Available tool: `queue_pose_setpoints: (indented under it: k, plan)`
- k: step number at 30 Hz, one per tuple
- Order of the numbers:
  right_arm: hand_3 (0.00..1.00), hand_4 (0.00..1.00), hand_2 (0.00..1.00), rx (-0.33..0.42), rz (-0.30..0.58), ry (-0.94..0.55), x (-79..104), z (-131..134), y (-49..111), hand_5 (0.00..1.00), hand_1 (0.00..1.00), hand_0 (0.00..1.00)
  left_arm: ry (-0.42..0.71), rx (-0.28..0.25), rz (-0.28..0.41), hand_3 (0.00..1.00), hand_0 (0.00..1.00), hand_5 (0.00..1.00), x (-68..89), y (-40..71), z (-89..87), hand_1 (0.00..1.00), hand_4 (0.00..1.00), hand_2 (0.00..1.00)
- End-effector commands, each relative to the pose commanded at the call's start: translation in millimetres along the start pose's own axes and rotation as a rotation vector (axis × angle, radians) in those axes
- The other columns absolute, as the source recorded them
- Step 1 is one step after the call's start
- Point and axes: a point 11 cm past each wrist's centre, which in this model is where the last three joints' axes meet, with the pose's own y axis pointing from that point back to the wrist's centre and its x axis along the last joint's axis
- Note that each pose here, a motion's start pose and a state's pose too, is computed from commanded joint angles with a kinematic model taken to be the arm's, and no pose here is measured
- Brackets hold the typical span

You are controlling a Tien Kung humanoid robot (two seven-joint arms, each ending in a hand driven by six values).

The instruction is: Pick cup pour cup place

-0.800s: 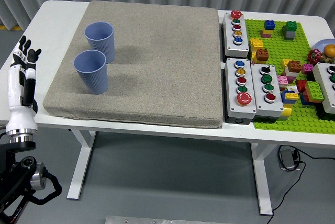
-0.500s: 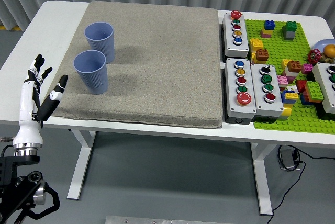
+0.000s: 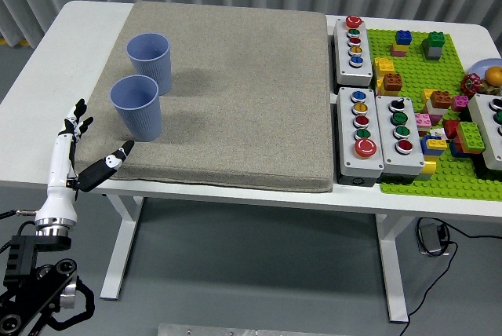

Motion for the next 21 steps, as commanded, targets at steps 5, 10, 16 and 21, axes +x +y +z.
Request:
queue_pose_setpoints:
  k: [5,10,16,21]
  plan:
    - [0.581,0.002,0.582,0.002,0.000,-0.005,-0.3,-2,0.3,0.168,0.647,0.687,0.011,0.012,-0.022,0.998,0.925,0.298,-8.4,-9.6,-1.6,0.923,0.943,0.998]
    - [0.581,0.002,0.582,0.002,0.001,-0.008,0.3,-2,0.3,0.165,0.647,0.687,0.040,0.024,-0.034,0.998,0.920,0.308,-15.8,-21.4,-2.1,0.923,0.944,0.998]
    - [0.580,0.002,0.582,0.002,0.001,-0.012,1.0,-3,0.2,0.165,0.647,0.687,0.044,0.018,-0.047,0.998,0.921,0.316,-21.9,-31.3,0.7,0.923,0.946,0.998]
    - [0.580,0.002,0.582,0.005,0.002,-0.016,1.1,-3,0.2,0.166,0.647,0.687,0.044,0.019,-0.055,0.998,0.918,0.321,-27.2,-36.9,0.9,0.922,0.947,0.998]
